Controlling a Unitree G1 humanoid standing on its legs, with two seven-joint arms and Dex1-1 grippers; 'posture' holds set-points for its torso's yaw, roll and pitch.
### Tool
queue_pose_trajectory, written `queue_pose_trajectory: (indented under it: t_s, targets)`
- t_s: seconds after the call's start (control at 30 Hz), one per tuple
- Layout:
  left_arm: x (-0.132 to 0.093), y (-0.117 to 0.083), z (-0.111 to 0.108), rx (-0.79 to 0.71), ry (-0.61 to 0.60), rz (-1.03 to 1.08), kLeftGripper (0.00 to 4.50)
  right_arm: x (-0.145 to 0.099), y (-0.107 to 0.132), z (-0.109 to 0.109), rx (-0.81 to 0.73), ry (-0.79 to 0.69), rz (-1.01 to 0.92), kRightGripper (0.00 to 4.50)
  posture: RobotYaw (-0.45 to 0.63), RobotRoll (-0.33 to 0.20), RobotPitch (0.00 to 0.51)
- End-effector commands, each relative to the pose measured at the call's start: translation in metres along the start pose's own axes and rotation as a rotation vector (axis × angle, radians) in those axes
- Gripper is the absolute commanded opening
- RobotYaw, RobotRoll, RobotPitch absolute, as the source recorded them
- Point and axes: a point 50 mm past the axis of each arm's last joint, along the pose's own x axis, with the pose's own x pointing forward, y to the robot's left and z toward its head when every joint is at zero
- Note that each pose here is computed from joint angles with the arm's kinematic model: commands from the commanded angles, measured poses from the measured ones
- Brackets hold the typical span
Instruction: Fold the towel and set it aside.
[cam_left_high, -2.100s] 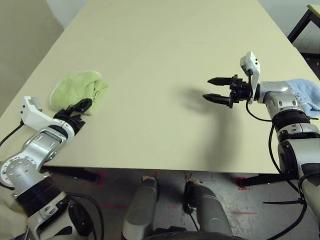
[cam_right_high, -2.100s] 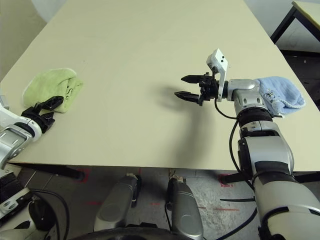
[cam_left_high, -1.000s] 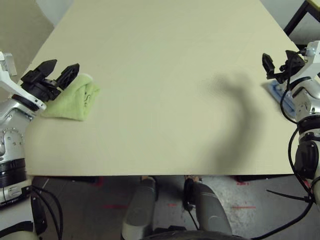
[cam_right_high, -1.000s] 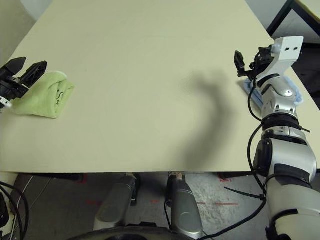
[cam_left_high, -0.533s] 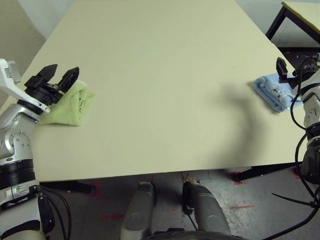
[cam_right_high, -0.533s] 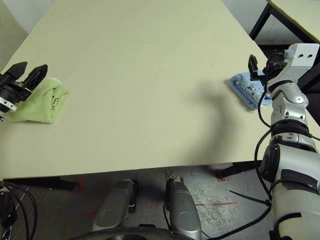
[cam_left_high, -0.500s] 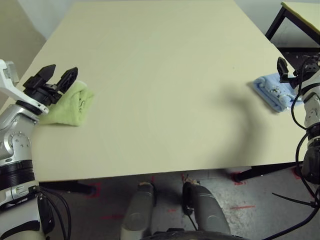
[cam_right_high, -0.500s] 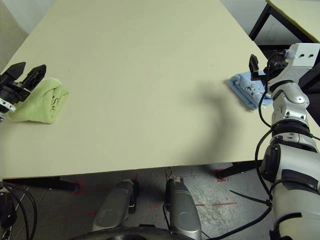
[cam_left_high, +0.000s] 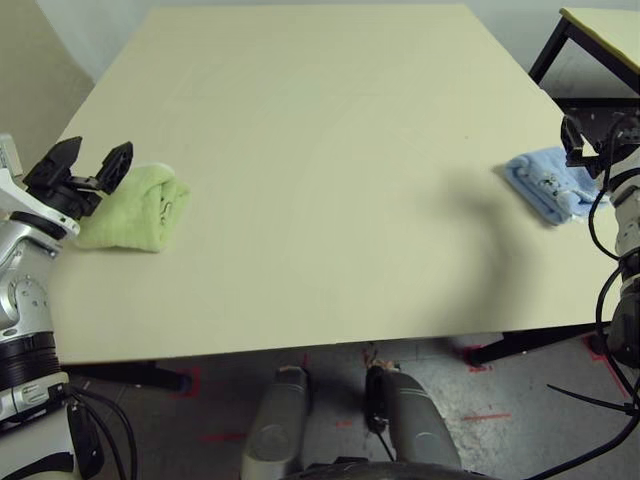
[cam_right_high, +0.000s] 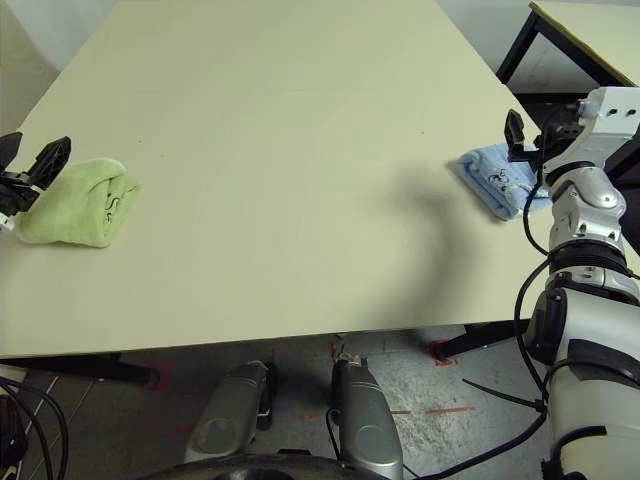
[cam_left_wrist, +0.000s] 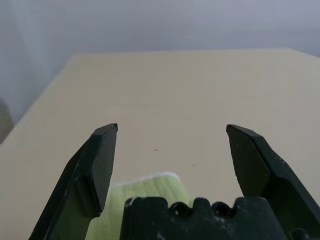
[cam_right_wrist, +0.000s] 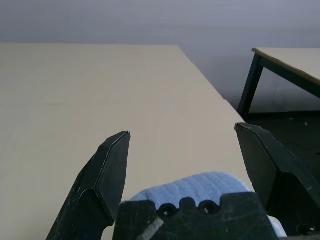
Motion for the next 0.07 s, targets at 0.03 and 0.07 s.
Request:
queue_pose_trajectory:
  t_s: [0.03,0.07]
  targets:
    - [-0.0045,0.0003,0.0002,0.025,0.014,0.009,4.42,0.002,0.0039,-0.0028,0.016,0.017,0.01,4.5,0.17,0.0,0.117]
    - [-0.0046,0.0,0.0002,0.024,0.014,0.011,4.42,0.0024,0.0047,-0.003,0.017,0.017,0.011,4.5,0.17,0.0,0.116]
